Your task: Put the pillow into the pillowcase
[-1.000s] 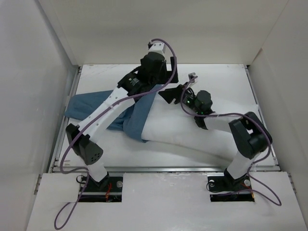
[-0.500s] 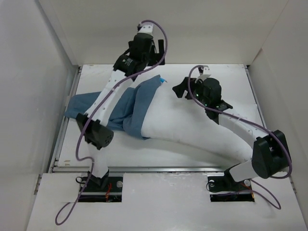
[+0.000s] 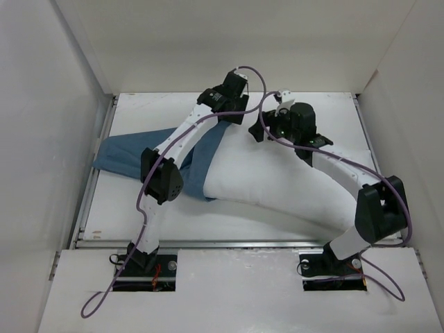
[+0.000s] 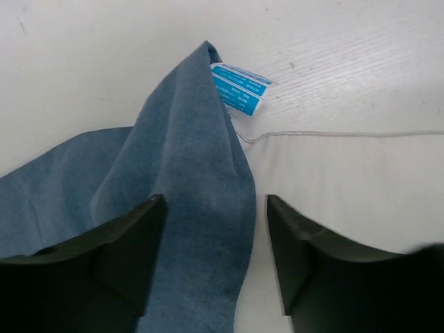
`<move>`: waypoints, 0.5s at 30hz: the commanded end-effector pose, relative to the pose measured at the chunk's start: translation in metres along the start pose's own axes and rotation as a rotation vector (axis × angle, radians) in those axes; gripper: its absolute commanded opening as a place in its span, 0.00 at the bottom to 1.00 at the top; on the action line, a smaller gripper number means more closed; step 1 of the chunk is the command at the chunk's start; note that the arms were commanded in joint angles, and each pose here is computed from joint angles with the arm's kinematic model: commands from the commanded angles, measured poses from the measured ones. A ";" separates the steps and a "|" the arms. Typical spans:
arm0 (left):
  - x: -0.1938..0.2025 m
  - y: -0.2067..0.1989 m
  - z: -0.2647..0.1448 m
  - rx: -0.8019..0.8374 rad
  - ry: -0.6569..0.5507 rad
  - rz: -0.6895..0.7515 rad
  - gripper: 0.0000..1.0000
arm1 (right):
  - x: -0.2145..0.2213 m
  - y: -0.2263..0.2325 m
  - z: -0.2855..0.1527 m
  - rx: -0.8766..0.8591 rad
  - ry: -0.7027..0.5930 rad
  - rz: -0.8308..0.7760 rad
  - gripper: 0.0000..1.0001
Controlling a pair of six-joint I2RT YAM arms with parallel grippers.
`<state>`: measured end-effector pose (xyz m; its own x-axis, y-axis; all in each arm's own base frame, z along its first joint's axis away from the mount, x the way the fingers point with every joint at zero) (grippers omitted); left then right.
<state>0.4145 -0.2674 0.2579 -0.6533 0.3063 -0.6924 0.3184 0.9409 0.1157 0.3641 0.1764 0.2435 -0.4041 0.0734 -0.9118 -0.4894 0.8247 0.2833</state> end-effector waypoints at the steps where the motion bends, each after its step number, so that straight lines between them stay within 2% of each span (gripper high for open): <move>1: -0.010 0.017 -0.006 -0.143 -0.031 -0.034 0.52 | -0.006 0.006 0.022 -0.147 -0.021 -0.129 0.92; 2: -0.006 0.017 -0.003 -0.156 -0.019 -0.040 0.51 | -0.011 0.007 0.027 -0.162 -0.027 -0.132 0.94; 4: -0.007 0.018 -0.003 -0.162 -0.043 -0.048 0.49 | 0.006 0.003 0.039 -0.186 0.032 -0.115 0.94; 7: -0.006 0.019 0.000 -0.184 -0.038 -0.045 0.49 | 0.014 0.004 0.047 -0.206 0.031 -0.119 0.94; 9: -0.002 0.016 0.011 -0.174 -0.022 -0.031 0.53 | 0.021 0.003 0.046 -0.205 0.040 -0.106 0.94; 13: 0.006 0.013 0.029 -0.194 0.010 -0.018 0.39 | 0.030 0.003 0.045 -0.215 0.055 -0.101 0.78; 15: 0.009 0.009 0.035 -0.157 0.020 0.004 0.39 | 0.033 0.006 0.046 -0.223 0.058 -0.104 0.75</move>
<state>0.4319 -0.2587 0.2339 -0.6706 0.2951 -0.6806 0.1957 0.9553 0.2214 0.3902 0.2004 0.2023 -0.4103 -0.0272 -0.9116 -0.6343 0.7266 0.2638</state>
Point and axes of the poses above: each gripper's point midway between its finger pads, its own z axis out along the fingers, its own y axis along the line the jaws close on, x = y × z, the point moved 8 cm from there along -z, back along the fingers, and after that the axes turned 2 degrees about z, right-handed, at the moved point
